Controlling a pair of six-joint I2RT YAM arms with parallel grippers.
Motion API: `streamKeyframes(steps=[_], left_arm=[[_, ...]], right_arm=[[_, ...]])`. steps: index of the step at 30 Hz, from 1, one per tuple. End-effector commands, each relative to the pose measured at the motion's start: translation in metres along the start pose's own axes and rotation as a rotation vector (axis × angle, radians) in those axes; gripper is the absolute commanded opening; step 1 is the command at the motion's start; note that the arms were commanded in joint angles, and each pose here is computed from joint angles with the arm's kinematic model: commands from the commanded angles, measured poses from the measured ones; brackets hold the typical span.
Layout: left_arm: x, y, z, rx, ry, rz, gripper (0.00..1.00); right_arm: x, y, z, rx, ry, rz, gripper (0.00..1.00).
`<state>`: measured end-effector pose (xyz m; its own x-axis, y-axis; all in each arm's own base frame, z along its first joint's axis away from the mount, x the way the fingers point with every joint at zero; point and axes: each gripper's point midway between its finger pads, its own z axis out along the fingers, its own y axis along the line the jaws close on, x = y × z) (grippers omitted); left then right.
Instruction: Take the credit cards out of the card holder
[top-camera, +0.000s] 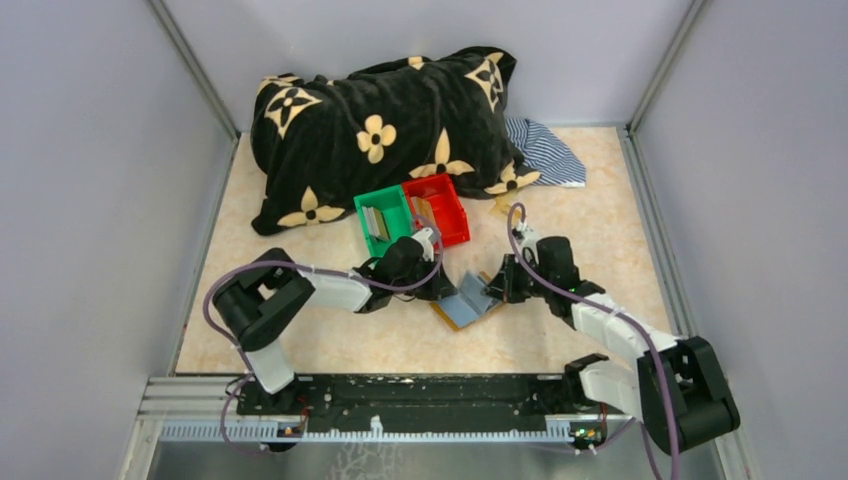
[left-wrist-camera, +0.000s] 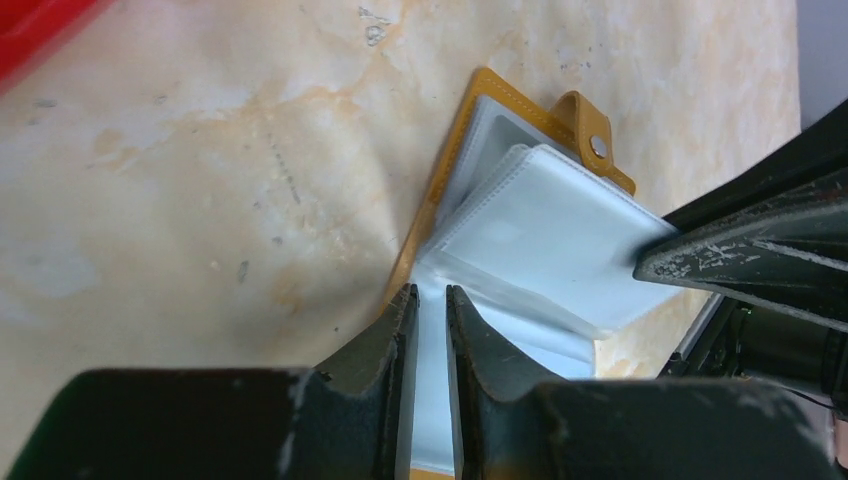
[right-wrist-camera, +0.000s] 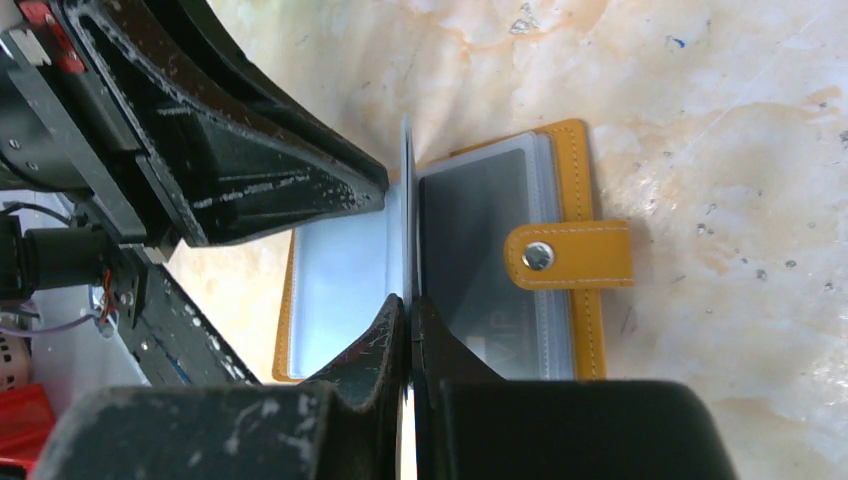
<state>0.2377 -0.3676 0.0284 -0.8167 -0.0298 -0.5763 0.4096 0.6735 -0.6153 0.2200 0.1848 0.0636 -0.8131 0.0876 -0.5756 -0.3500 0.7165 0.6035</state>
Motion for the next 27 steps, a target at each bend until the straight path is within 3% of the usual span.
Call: streamKeyframes(steps=[1,11,15,27], left_arm=[[-0.007,0.001,-0.02,-0.045,0.006,0.023,0.23],[-0.07,-0.041,-0.055,-0.023,-0.137,0.083,0.25],[-0.083,-0.047,-0.054,-0.03,-0.143,0.094,0.26],[-0.081,-0.034,-0.049,-0.03,-0.14,0.041,0.25]], right_arm=[[-0.008,0.019,-0.006,-0.047,-0.04,-0.075,0.0],[-0.001,0.029,-0.002,0.046,-0.006,-0.2,0.0],[-0.002,0.035,-0.002,0.063,-0.019,-0.24,0.0],[-0.055,0.036,-0.019,0.236,-0.25,-0.303,0.0]])
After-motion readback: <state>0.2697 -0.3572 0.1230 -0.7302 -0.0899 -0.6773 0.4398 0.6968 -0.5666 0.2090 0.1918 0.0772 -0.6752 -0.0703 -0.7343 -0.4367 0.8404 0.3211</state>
